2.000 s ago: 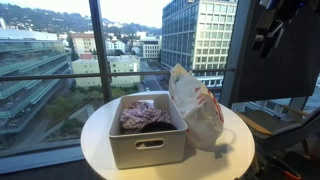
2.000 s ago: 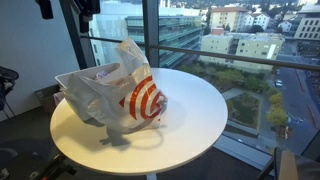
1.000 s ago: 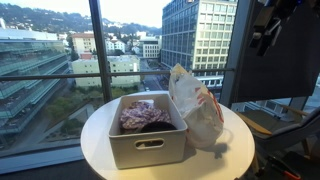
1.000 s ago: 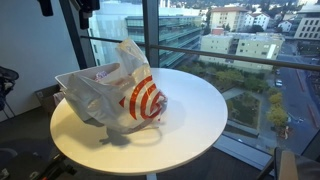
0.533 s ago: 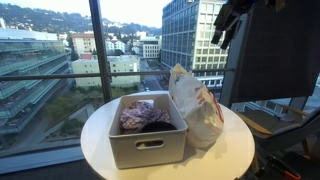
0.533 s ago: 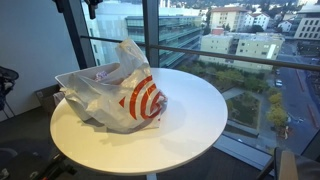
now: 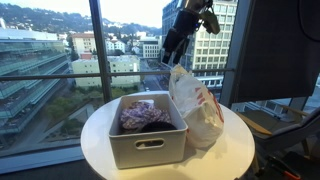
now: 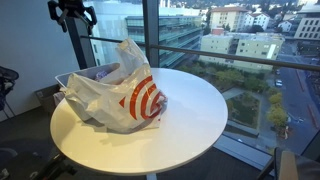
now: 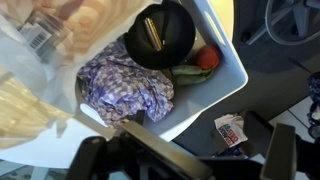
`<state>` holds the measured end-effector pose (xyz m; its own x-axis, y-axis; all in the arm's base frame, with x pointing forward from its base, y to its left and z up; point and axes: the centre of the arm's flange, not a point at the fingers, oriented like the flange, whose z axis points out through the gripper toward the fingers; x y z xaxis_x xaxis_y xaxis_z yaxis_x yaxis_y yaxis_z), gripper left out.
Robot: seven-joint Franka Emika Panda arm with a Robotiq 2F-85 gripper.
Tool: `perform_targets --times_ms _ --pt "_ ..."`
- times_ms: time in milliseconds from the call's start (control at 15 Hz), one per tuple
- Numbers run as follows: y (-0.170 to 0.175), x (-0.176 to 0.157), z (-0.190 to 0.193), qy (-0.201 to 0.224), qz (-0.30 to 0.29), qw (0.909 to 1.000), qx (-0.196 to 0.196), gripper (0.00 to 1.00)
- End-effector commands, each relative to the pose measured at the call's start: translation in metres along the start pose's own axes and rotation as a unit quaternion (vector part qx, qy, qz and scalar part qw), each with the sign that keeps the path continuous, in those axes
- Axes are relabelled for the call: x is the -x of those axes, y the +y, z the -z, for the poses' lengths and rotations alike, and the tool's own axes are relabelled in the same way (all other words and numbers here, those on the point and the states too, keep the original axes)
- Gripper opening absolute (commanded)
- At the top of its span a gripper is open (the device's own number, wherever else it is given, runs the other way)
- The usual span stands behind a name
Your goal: Move the purple material from the storage box and place it in the plastic bag
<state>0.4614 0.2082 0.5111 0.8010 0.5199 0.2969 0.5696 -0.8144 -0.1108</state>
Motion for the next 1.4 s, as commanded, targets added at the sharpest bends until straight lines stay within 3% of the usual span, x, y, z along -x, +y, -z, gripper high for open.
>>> perform_targets --times_ms 0,200,667,1067,1333 --pt "-0.021 -0.045 -0.046 0.008 0.071 0.9974 0.014 1.00" --pt "-0.031 -0.064 -0.092 -0.002 0.117 0.9928 0.026 1.00" --pt "-0.001 -0.086 -0.173 -0.056 0.155 0.9849 0.054 1.00" --pt "0.013 -0.067 -0.174 -0.050 0.116 0.9908 0.047 1.00" --pt "0.030 -0.065 -0.208 -0.042 0.120 0.9904 0.055 1.00"
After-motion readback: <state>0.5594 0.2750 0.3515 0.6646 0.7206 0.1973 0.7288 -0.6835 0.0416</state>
